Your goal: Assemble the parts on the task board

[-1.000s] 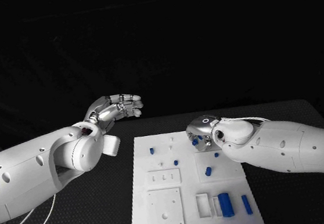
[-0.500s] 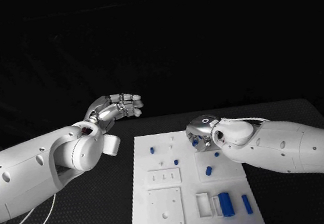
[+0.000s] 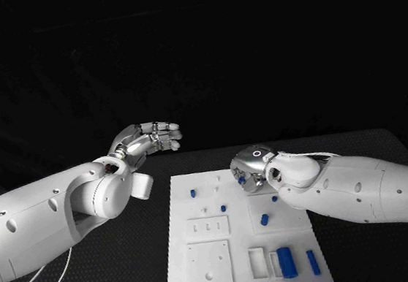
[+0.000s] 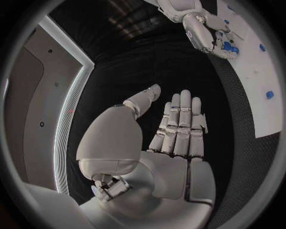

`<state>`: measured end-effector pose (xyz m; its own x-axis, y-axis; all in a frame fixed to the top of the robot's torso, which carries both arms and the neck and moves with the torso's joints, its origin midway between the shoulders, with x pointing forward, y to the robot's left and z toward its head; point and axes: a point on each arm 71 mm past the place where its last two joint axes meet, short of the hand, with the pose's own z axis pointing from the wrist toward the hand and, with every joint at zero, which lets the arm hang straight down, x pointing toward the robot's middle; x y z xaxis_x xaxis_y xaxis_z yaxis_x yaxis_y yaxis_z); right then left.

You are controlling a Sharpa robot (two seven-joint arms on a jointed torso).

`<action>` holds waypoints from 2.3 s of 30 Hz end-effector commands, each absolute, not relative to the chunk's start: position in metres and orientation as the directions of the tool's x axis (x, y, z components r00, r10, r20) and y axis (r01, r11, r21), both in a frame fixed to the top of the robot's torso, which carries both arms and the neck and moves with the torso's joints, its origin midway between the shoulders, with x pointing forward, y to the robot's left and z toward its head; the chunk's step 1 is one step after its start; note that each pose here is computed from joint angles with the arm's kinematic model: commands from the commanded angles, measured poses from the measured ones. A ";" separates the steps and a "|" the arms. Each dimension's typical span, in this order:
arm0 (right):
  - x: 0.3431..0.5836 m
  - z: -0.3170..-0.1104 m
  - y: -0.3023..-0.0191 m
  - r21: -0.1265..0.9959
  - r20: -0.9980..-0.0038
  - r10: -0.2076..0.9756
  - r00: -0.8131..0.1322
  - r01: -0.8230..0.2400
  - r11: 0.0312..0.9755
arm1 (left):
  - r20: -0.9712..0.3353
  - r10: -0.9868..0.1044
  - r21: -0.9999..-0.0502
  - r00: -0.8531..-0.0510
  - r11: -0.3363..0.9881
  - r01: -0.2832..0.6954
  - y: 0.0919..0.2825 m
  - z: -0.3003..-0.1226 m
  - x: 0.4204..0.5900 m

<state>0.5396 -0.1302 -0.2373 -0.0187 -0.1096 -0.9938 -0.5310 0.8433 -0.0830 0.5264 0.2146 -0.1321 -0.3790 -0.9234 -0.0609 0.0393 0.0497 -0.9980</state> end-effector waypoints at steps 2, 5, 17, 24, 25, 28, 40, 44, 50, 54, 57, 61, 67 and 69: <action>0.540 -0.228 -0.122 -0.104 -0.995 -0.088 0.057 -0.520 0.848 | -0.061 -0.918 -0.998 -0.392 0.047 0.046 0.213 -0.131 0.526; 0.539 -0.226 -0.117 -0.104 -0.994 -0.083 0.065 -0.524 0.845 | -0.061 -0.918 -0.998 -0.393 0.046 0.046 0.212 -0.131 0.526; 0.544 -0.217 -0.096 -0.114 -0.992 -0.069 0.103 -0.528 0.842 | -0.060 -0.915 -0.998 -0.399 0.045 0.047 0.208 -0.131 0.525; 0.548 -0.217 -0.089 -0.123 -0.991 -0.078 0.108 -0.527 0.841 | -0.058 -0.910 -0.998 -0.409 0.042 0.048 0.202 -0.130 0.525; 0.548 -0.218 -0.088 -0.126 -0.991 -0.081 0.108 -0.526 0.841 | -0.057 -0.909 -0.998 -0.412 0.041 0.048 0.201 -0.130 0.525; 0.549 -0.218 -0.087 -0.129 -0.991 -0.084 0.108 -0.526 0.841 | -0.057 -0.908 -0.998 -0.415 0.040 0.049 0.199 -0.130 0.524; 0.550 -0.219 -0.087 -0.132 -0.990 -0.089 0.107 -0.523 0.842 | -0.063 -0.897 -0.997 -0.438 0.036 0.070 0.189 -0.118 0.522; 0.550 -0.219 -0.088 -0.136 -0.990 -0.095 0.105 -0.521 0.843 | -0.063 -0.896 -0.997 -0.440 0.035 0.072 0.189 -0.117 0.521; 0.552 -0.220 -0.093 -0.140 -0.989 -0.101 0.104 -0.512 0.848 | -0.065 -0.896 -0.997 -0.439 0.035 0.076 0.189 -0.116 0.521; 0.551 -0.220 -0.092 -0.141 -0.989 -0.101 0.105 -0.512 0.847 | -0.067 -0.895 -0.996 -0.441 0.037 0.077 0.188 -0.116 0.522; 0.551 -0.219 -0.092 -0.146 -0.988 -0.101 0.115 -0.511 0.847 | -0.068 -0.895 -0.996 -0.440 0.039 0.076 0.188 -0.116 0.523; 0.550 -0.218 -0.092 -0.147 -0.988 -0.098 0.121 -0.511 0.847 | -0.069 -0.897 -0.996 -0.437 0.039 0.077 0.189 -0.116 0.523; 0.547 -0.215 -0.090 -0.140 -0.986 -0.068 0.155 -0.522 0.841 | -0.071 -0.900 -0.996 -0.430 0.042 0.077 0.192 -0.117 0.524; 0.546 -0.214 -0.089 -0.135 -0.985 -0.055 0.165 -0.527 0.839 | -0.071 -0.900 -0.996 -0.430 0.042 0.077 0.192 -0.117 0.525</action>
<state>0.5467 -0.0896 -0.2170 0.1245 -0.0728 -0.9896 -0.5258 0.8409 -0.1280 0.5246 0.1938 -0.1180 -0.4212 -0.9044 -0.0687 0.0676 0.0442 -0.9967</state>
